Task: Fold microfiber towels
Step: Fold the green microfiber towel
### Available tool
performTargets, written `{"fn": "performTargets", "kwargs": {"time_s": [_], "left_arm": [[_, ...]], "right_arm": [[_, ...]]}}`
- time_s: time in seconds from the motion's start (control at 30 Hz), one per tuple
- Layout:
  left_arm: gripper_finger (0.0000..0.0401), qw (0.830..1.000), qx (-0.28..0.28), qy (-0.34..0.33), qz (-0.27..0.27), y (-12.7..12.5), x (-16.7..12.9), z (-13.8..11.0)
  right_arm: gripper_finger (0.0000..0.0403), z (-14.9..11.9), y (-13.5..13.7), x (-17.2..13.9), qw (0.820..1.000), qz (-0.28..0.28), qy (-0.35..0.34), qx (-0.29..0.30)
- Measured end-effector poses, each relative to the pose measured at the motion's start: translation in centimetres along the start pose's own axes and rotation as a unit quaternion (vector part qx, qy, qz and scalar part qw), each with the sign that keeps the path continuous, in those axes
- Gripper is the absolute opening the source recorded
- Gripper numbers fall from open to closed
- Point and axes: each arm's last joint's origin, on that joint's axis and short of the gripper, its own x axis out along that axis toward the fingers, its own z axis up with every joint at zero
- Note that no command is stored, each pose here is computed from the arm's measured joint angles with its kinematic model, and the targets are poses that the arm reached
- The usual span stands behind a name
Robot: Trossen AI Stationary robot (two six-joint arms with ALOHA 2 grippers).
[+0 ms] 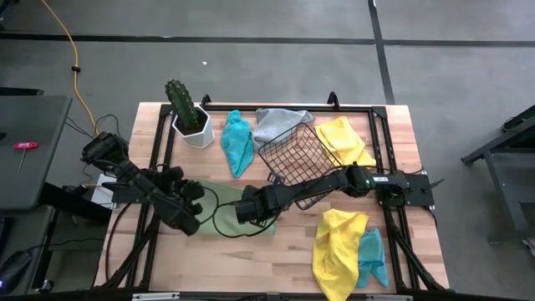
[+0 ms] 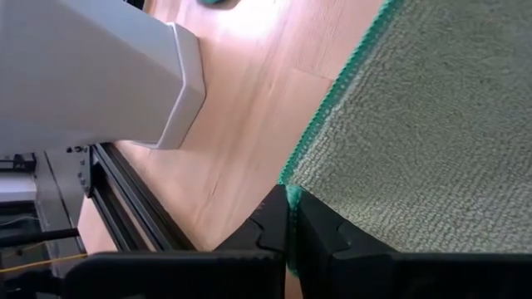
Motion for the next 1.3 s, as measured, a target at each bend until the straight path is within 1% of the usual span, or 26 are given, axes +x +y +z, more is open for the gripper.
{"fn": "performTargets", "kwargs": {"time_s": [0.2, 0.33, 0.4, 0.53, 0.63, 0.73, 0.83, 0.93, 1.0, 1.07, 1.13, 1.2, 1.27, 1.3], "left_arm": [[0.0015, 1.0, 0.015, 0.007, 0.002, 0.1, 0.2, 0.2], [0.0027, 1.0, 0.027, 0.011, 0.002, 0.1, 0.3, 0.3], [0.0036, 0.999, 0.035, 0.012, 0.003, 0.2, 0.3, 0.3], [0.0061, 0.998, 0.055, 0.011, -0.001, 0.1, 0.1, 0.5], [0.0085, 0.997, 0.078, 0.007, -0.007, 0.1, -0.7, 1.1], [0.0109, 0.995, 0.097, -0.002, -0.016, 0.3, -2.0, 2.0], [0.0128, 0.992, 0.102, -0.034, -0.063, 0.3, -4.0, 2.3], [0.0142, 0.982, 0.1, -0.08, -0.139, 0.4, -6.0, 1.4], [0.0148, 0.968, 0.091, -0.121, -0.202, 0.6, -7.3, 0.3], [0.0149, 0.948, 0.077, -0.157, -0.266, 0.9, -8.2, -1.0], [0.0149, 0.929, 0.057, -0.179, -0.32, 1.0, -8.6, -2.1], [0.0148, 0.916, 0.042, -0.187, -0.354, 1.0, -8.5, -3.1], [0.0148, 0.91, 0.034, -0.185, -0.37, 0.7, -8.0, -3.8], [0.0148, 0.91, 0.036, -0.18, -0.373, 0.5, -7.7, -4.2]], "right_arm": [[0.0001, 0.0, 0.0, 0.0, 1.0, 0.0, 0.0, 0.001], [0.0018, 0.0, 0.0, 0.0, 1.0, -0.004, -0.003, 0.001], [0.0037, 0.0, 0.0, 0.0, 1.0, -0.005, -0.003, 0.001], [0.009, 0.1, -0.1, 0.0, 1.0, -0.012, -0.008, -0.003], [0.013, 0.0, -0.1, 0.0, 0.999, -0.023, -0.014, -0.035], [0.0159, -0.2, 0.1, -0.5, 0.997, -0.029, -0.022, -0.066], [0.0174, -1.0, 1.0, -1.6, 0.994, -0.023, -0.028, -0.102], [0.0178, -2.5, 2.6, -2.6, 0.989, -0.018, -0.03, -0.146], [0.0178, -3.5, 3.8, -3.3, 0.986, -0.012, -0.038, -0.164], [0.0178, -4.4, 4.8, -4.0, 0.983, -0.009, -0.045, -0.178], [0.0178, -5.3, 5.7, -4.6, 0.981, -0.004, -0.053, -0.188], [0.0178, -5.8, 6.5, -5.0, 0.98, 0.007, -0.06, -0.189], [0.0178, -6.2, 7.1, -5.2, 0.979, 0.016, -0.069, -0.191], [0.0178, -6.2, 7.3, -5.2, 0.978, 0.02, -0.073, -0.194]]}}
